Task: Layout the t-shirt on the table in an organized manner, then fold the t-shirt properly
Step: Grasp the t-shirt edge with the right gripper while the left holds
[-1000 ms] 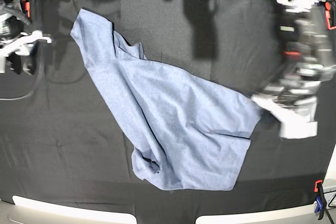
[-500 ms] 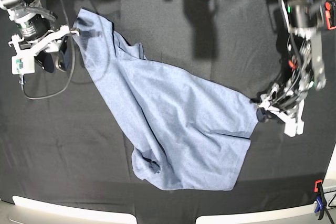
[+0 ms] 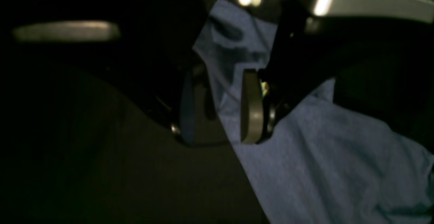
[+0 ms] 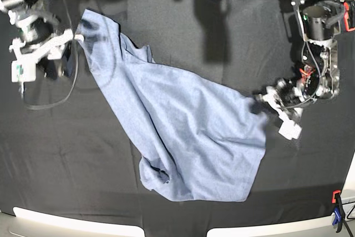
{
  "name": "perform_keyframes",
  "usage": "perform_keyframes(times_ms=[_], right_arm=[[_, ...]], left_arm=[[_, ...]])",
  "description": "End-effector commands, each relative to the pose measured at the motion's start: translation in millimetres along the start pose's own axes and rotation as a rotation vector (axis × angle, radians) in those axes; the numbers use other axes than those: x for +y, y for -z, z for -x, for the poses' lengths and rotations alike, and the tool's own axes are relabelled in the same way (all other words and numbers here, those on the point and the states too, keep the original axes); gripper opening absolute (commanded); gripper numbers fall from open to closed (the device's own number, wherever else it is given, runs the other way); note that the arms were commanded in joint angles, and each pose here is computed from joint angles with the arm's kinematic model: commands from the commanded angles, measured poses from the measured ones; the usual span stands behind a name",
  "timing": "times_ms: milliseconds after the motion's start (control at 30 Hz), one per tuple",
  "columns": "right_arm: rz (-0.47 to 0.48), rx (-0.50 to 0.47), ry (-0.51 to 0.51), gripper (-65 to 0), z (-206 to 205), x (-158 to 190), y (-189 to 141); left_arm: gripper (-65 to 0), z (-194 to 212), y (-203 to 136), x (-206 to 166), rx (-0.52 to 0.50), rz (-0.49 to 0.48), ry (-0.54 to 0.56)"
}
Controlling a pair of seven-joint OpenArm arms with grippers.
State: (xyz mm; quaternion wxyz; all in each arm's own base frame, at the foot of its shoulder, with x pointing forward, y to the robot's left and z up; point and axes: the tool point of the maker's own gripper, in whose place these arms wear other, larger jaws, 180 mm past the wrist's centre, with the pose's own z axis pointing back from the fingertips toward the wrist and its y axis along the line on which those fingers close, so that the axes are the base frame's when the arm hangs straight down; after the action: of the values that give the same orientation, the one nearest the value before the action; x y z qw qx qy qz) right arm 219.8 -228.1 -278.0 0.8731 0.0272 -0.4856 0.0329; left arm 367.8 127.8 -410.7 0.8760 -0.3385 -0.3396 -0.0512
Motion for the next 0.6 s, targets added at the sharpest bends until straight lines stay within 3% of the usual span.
perform_keyframes(times_ms=[0, 133, 367, 567], right_arm=[[-0.007, -0.050, -0.022, -43.4, -14, 1, -2], [-0.016, -0.045, -0.025, -43.4, -14, 4, -1], [-0.173, 0.005, -0.048, -43.4, 1, 52, 8], [-0.240, 0.025, -0.159, -43.4, 7, 90, 21]], left_arm=[[-65.0, -22, -7, -1, -0.048, 0.012, 0.020], [-65.0, -10, -30, 17, -0.020, -0.002, -0.011], [-65.0, 40, -93, 52, 0.067, -0.118, 0.007], [-65.0, 58, -156, 66, 0.006, -0.248, 0.010]])
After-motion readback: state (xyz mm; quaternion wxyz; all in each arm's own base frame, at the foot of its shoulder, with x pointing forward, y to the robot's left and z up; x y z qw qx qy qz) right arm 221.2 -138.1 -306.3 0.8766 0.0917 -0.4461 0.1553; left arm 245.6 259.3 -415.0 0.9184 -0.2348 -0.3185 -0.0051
